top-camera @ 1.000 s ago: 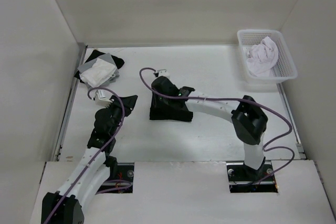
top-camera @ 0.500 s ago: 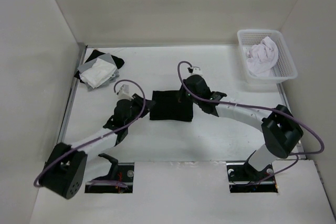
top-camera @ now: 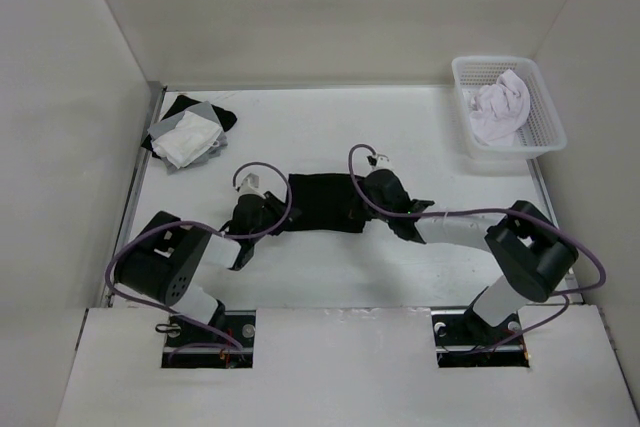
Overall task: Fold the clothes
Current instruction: Fold the tank top
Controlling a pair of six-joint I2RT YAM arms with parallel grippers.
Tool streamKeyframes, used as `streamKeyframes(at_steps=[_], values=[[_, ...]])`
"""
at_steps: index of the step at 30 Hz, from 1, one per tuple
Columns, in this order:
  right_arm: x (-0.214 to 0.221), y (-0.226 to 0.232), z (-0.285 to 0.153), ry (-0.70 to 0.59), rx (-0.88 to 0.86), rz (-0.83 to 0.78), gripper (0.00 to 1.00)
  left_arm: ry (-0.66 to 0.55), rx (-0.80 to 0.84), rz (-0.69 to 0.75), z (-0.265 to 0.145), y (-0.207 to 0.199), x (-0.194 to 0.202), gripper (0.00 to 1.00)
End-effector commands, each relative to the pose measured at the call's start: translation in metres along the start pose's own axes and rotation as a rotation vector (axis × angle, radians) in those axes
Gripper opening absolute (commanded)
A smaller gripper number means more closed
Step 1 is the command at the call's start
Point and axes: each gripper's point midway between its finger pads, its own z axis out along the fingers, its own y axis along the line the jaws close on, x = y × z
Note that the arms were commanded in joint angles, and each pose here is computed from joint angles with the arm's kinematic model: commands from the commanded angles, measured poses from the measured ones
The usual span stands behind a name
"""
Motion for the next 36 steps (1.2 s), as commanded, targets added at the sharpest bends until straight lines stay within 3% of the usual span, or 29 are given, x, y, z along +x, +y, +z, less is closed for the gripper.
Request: streamKeyframes(at_steps=[1, 6, 11, 14, 18, 23, 28, 36], values=[[-0.015, 0.008, -0.004, -0.069, -0.073, 0.046, 0.05, -0.008, 0.045, -0.008, -0.011, 0.005, -0.001, 0.15], [-0.027, -0.002, -0.022, -0.115, -0.080, 0.054, 0.07, -0.077, 0.162, -0.006, -0.037, -0.024, -0.016, 0.22], [-0.060, -0.004, -0.060, -0.232, -0.118, 0.045, 0.22, -0.207, 0.283, 0.051, -0.072, -0.073, -0.050, 0.33], [-0.083, -0.014, -0.085, -0.323, -0.124, 0.055, 0.29, -0.313, 0.232, 0.124, -0.087, -0.077, -0.075, 0.37], [-0.113, -0.032, -0.116, -0.452, -0.106, 0.079, 0.39, -0.407, -0.017, 0.194, -0.097, -0.042, -0.108, 0.42], [-0.146, -0.062, -0.146, -0.604, -0.053, 0.120, 0.50, -0.423, -0.221, 0.185, -0.108, 0.002, -0.124, 0.46], [-0.143, -0.108, -0.148, -0.677, 0.030, 0.208, 0.56, -0.463, -0.396, 0.132, -0.129, 0.045, -0.142, 0.48], [-0.129, -0.116, -0.132, -0.651, 0.043, 0.228, 0.59, -0.454, -0.400, 0.098, -0.122, 0.049, -0.145, 0.48]])
